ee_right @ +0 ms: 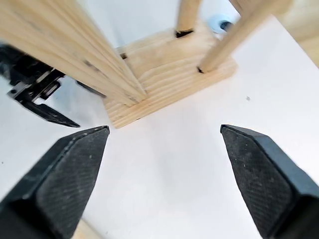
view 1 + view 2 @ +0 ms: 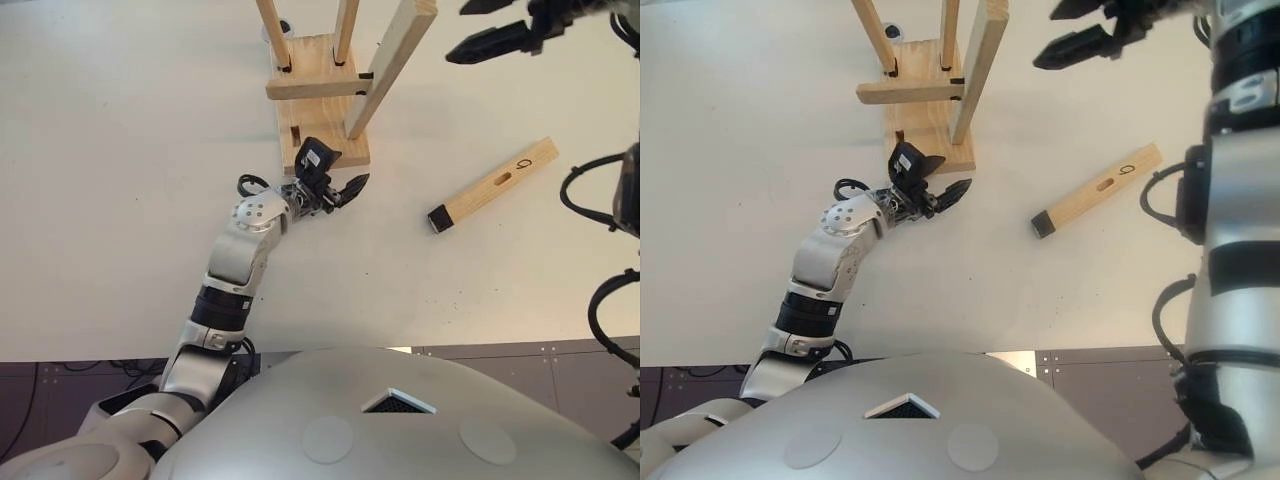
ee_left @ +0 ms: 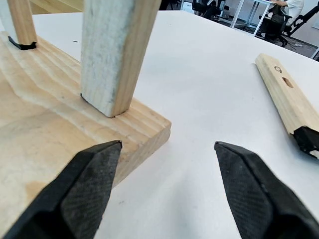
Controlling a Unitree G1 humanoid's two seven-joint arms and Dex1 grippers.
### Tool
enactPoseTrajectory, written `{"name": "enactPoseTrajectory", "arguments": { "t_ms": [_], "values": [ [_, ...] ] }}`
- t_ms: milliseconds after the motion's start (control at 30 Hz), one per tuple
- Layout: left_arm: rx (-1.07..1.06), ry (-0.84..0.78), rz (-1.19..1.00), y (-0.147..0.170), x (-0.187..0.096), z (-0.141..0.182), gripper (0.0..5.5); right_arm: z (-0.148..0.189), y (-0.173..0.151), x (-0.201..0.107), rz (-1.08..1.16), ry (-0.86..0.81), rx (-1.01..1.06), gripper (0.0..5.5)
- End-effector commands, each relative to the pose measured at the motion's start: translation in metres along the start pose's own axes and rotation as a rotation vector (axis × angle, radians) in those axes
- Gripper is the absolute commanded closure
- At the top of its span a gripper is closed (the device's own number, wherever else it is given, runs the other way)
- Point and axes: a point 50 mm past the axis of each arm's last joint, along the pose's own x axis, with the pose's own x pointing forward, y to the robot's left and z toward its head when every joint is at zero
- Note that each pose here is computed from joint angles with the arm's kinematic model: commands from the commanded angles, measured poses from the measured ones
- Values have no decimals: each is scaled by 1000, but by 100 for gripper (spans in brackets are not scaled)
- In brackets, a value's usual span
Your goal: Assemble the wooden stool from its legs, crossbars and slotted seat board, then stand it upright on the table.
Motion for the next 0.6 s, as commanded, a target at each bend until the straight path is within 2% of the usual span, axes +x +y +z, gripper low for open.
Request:
{"name": "enactPoseTrajectory", "arguments": {
  "t_ms": [33,100,233,300,400,533,600],
  "values": [
    [-91,147,50,2,-17,-32,208,-37,2,-9,-170,-147,230,123],
    [-110,138,73,2,-21,-32,208,-73,15,7,-372,-149,335,92],
    [-138,127,114,2,-32,-31,208,-109,53,29,-721,-185,470,24],
    [-140,132,132,4,-37,-32,208,-115,72,27,-867,-195,426,14],
    [-140,136,134,4,-38,-32,208,-115,87,8,-1076,-269,400,14],
    [-150,144,128,-1,-36,-34,208,-108,108,-1,-1151,-318,275,14],
    [-149,147,124,-3,-34,-35,208,-125,115,3,-1157,-241,292,14]
  ]
}}
